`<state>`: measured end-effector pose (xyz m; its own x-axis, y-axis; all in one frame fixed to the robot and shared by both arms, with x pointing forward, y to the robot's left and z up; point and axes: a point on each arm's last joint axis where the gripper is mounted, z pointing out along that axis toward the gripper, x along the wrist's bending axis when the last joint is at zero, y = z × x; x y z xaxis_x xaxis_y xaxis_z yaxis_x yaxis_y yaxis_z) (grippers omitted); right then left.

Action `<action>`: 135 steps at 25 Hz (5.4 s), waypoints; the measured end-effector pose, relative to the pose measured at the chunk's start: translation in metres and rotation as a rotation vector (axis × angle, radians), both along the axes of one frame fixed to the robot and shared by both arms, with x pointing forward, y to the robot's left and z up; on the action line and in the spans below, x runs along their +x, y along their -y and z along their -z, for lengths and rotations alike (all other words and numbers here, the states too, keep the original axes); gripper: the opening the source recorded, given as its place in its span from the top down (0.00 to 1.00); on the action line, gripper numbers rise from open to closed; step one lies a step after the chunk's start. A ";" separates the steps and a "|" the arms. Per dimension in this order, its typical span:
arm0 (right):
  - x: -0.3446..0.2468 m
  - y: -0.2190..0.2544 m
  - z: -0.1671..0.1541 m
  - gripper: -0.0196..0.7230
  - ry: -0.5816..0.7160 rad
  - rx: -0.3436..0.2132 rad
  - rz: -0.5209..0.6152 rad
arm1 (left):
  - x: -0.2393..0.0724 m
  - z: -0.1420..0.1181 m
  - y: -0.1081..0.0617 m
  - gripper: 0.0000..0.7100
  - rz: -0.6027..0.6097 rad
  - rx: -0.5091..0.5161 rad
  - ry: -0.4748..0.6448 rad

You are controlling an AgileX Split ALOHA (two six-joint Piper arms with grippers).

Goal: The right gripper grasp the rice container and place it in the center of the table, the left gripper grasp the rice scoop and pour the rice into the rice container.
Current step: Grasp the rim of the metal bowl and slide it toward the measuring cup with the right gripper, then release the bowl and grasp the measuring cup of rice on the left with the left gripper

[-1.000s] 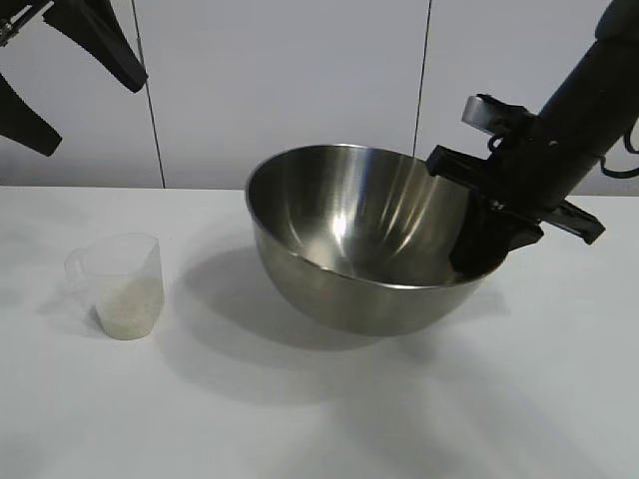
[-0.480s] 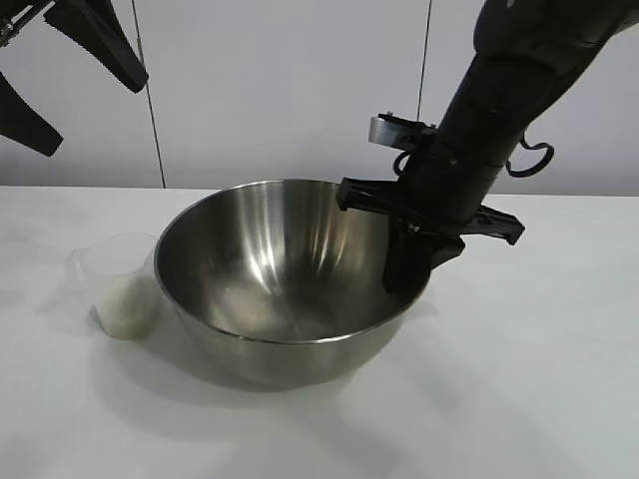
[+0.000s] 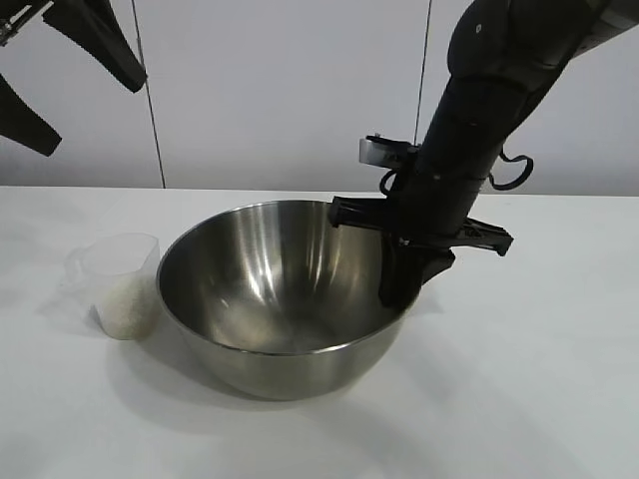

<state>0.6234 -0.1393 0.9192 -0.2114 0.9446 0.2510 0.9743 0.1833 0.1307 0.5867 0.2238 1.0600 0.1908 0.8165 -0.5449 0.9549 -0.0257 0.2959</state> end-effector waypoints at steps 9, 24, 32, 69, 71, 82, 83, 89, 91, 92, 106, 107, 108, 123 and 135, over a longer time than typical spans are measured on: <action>0.001 -0.001 -0.006 0.24 -0.016 -0.003 -0.015 | 0.001 0.000 0.000 0.02 -0.005 0.001 0.006; 0.025 -0.003 -0.126 0.12 0.136 -0.004 -0.057 | 0.000 0.000 0.000 0.02 0.001 0.000 0.000; 0.047 0.091 -0.145 0.12 0.198 -0.131 0.126 | 0.000 0.001 -0.001 0.02 0.007 0.021 0.003; -0.388 0.138 -0.201 0.31 1.178 -0.089 0.221 | -0.005 0.003 -0.003 0.02 0.046 0.052 -0.037; -0.396 0.140 -0.184 0.32 1.147 -0.103 0.252 | -0.005 0.003 -0.003 0.02 0.048 0.052 -0.038; -0.384 0.153 -0.127 0.32 0.926 -0.176 0.283 | -0.005 0.003 -0.003 0.02 0.046 0.052 -0.036; -0.384 0.153 -0.124 0.33 0.917 -0.174 0.276 | -0.005 0.003 -0.003 0.02 0.045 0.052 -0.035; -0.383 0.154 -0.124 0.34 0.916 -0.172 0.269 | 0.000 0.003 -0.004 0.02 0.021 0.060 0.020; -0.383 0.154 -0.124 0.34 0.917 -0.171 0.271 | 0.003 0.002 -0.004 0.02 0.040 0.072 0.076; -0.384 0.154 -0.124 0.34 0.919 -0.169 0.269 | 0.006 0.000 -0.004 0.02 0.041 0.072 0.114; -0.390 0.154 -0.124 0.34 0.960 -0.165 0.267 | -0.054 -0.049 0.031 0.15 0.010 0.509 1.176; -0.390 0.154 -0.124 0.34 0.960 -0.165 0.268 | -0.055 -0.043 0.031 0.15 -0.005 0.552 1.175; -0.390 0.154 -0.124 0.34 0.960 -0.165 0.268 | -0.056 -0.037 0.030 0.16 -0.019 0.587 1.171; -0.390 0.154 -0.124 0.35 0.960 -0.167 0.268 | -0.053 -0.034 0.025 0.25 -0.273 0.469 1.140; -0.390 0.154 -0.124 0.35 0.959 -0.164 0.274 | -0.071 0.001 0.011 0.25 -0.353 0.180 1.311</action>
<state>0.2336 -0.2931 1.0429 -0.0264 0.9985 -0.0480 0.4828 0.0548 0.8740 0.5161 0.2126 1.0588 0.2484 0.9686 -0.0094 -0.0567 0.0242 0.9981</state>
